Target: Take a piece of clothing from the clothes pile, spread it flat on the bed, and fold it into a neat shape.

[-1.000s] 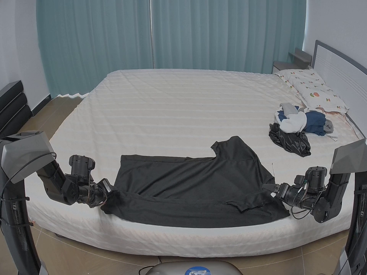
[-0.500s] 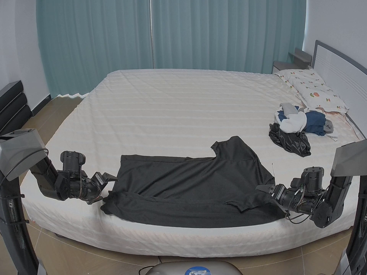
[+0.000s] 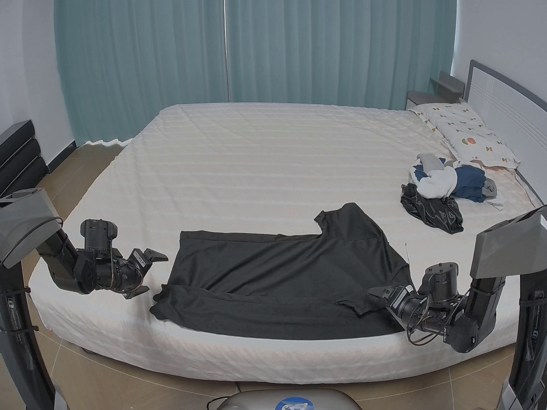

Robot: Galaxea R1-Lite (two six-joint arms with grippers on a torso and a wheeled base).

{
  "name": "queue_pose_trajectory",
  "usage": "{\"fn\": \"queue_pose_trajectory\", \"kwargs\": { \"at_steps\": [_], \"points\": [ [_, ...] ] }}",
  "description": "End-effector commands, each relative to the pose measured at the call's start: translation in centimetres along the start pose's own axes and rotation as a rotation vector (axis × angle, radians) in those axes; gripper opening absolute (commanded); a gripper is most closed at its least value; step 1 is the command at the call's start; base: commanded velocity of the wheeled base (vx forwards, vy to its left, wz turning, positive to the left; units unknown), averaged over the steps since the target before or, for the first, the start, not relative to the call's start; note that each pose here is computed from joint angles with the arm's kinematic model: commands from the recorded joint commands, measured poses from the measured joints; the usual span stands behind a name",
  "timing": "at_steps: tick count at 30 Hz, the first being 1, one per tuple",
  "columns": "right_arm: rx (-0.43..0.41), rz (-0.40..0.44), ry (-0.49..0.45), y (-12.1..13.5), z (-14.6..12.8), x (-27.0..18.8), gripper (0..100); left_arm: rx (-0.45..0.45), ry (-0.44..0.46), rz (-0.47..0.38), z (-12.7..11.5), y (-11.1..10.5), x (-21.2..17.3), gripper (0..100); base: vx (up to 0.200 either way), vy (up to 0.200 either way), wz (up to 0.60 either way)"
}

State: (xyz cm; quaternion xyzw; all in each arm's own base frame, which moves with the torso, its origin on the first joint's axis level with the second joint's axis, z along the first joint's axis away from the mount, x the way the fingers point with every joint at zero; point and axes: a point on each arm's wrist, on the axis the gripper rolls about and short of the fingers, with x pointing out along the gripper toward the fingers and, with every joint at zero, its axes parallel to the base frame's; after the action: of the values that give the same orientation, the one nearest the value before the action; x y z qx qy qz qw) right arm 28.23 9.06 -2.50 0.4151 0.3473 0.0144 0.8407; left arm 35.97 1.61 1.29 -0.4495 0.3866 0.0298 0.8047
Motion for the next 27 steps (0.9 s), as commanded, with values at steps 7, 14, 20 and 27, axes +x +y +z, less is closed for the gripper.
{"fn": "queue_pose_trajectory", "kwargs": {
  "at_steps": [7,14,20,27],
  "points": [
    [-0.018,-0.038,-0.055,-0.3,-0.9,2.4,100,0.004,-0.003,-0.002,0.1,-0.1,0.0,100,0.0,0.0,0.0],
    [-0.011,-0.036,-0.1,0.0,-0.6,2.1,0,0.004,-0.005,-0.002,0.1,-0.1,0.0,100,0.0,0.0,0.0],
    [-0.013,-0.036,-0.112,-0.1,-0.7,1.3,0,0.005,-0.005,-0.002,0.1,-0.2,0.0,100,0.0,0.0,0.0],
    [-0.022,-0.017,-0.113,0.6,-0.8,-0.2,0,0.008,-0.008,0.001,0.0,-0.2,0.0,100,0.0,0.0,0.0]
  ]
}}
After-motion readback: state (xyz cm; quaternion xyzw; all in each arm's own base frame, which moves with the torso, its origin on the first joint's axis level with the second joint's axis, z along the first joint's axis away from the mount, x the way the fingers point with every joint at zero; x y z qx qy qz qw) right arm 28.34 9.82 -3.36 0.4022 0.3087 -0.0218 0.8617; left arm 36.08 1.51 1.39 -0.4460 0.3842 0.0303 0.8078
